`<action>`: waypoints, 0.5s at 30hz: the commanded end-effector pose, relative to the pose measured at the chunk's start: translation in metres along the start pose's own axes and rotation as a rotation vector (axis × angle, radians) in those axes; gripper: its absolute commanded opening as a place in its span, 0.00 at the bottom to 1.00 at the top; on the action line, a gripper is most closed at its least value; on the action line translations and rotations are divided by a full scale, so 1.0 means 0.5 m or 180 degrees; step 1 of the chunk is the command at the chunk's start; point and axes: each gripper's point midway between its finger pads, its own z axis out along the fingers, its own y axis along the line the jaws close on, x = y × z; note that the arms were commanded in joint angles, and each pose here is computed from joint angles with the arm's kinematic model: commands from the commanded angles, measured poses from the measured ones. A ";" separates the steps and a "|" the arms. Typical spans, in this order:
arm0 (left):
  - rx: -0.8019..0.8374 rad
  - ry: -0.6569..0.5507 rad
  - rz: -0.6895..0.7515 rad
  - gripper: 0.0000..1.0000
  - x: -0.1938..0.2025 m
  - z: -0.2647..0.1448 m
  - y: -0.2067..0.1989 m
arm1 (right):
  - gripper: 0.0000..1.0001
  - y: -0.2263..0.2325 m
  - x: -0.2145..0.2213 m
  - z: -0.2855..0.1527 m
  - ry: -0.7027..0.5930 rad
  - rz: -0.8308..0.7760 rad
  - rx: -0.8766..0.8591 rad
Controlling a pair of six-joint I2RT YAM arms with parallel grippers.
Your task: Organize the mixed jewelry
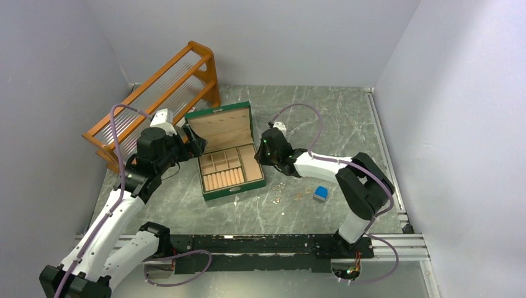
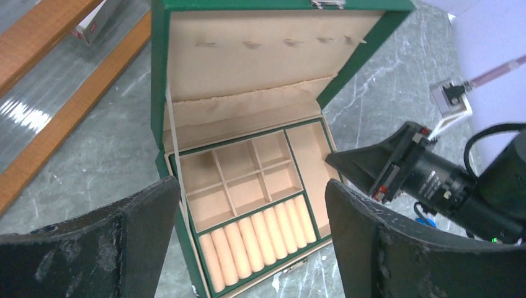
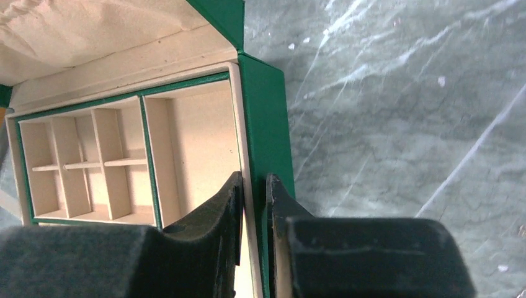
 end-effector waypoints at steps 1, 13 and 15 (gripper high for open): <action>-0.0484 0.0121 -0.0353 0.91 0.038 0.006 0.053 | 0.11 0.009 0.032 -0.018 0.0020 0.0373 0.0096; -0.0769 0.0516 -0.0789 0.77 0.177 0.020 0.115 | 0.12 -0.002 0.061 -0.045 0.0106 0.0509 0.0136; -0.0734 0.0510 -0.0741 0.77 0.174 0.025 0.112 | 0.21 0.021 0.044 -0.047 0.0121 0.0402 0.0030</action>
